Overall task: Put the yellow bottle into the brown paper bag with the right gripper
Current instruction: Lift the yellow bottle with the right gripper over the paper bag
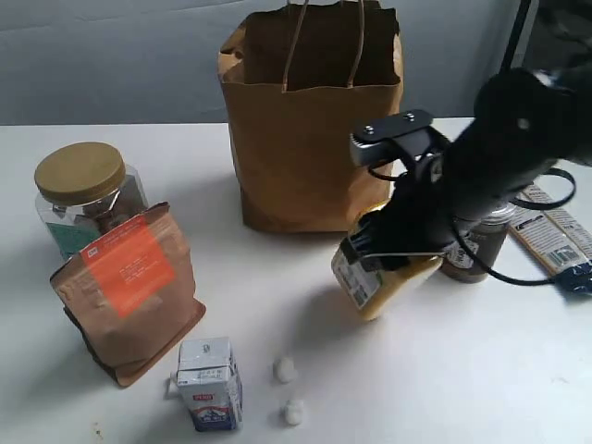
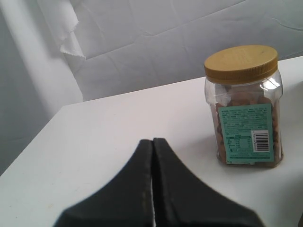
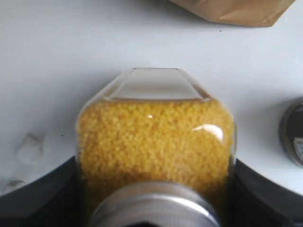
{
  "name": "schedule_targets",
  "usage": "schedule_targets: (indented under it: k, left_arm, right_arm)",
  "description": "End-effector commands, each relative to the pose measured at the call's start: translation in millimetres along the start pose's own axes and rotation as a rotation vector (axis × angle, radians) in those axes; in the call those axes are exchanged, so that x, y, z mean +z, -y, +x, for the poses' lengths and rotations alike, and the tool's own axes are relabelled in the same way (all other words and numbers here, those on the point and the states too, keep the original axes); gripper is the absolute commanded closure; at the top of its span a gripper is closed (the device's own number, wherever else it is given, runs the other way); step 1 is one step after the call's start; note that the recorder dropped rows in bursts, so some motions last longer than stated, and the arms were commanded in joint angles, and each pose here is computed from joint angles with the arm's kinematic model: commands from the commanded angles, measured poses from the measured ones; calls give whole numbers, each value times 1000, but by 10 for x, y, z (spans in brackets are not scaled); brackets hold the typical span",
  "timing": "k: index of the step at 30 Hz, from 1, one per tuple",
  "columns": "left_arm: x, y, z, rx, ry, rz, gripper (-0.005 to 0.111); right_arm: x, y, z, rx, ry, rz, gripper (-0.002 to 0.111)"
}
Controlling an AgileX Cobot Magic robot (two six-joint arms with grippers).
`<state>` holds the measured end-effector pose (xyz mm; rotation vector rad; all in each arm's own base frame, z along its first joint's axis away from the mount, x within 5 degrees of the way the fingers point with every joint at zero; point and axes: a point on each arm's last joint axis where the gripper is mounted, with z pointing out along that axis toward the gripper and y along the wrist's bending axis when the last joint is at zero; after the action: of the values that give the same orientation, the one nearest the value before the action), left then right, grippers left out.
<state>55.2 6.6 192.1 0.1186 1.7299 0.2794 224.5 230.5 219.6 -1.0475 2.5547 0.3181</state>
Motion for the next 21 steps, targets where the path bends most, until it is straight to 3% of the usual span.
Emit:
schedule_targets:
  k: [1,11,21]
  left_arm:
    - [-1,4,1,-1,8,4,107]
    - [-1,4,1,-1,8,4,107]
    - [-1,4,1,-1,8,4,107]
  right_arm:
    - [-367,-31,193,55,283,-18,108]
    - [-1142,-11,602,100,810,-8,108]
    - [-1529,39,534,132,1205,28,108]
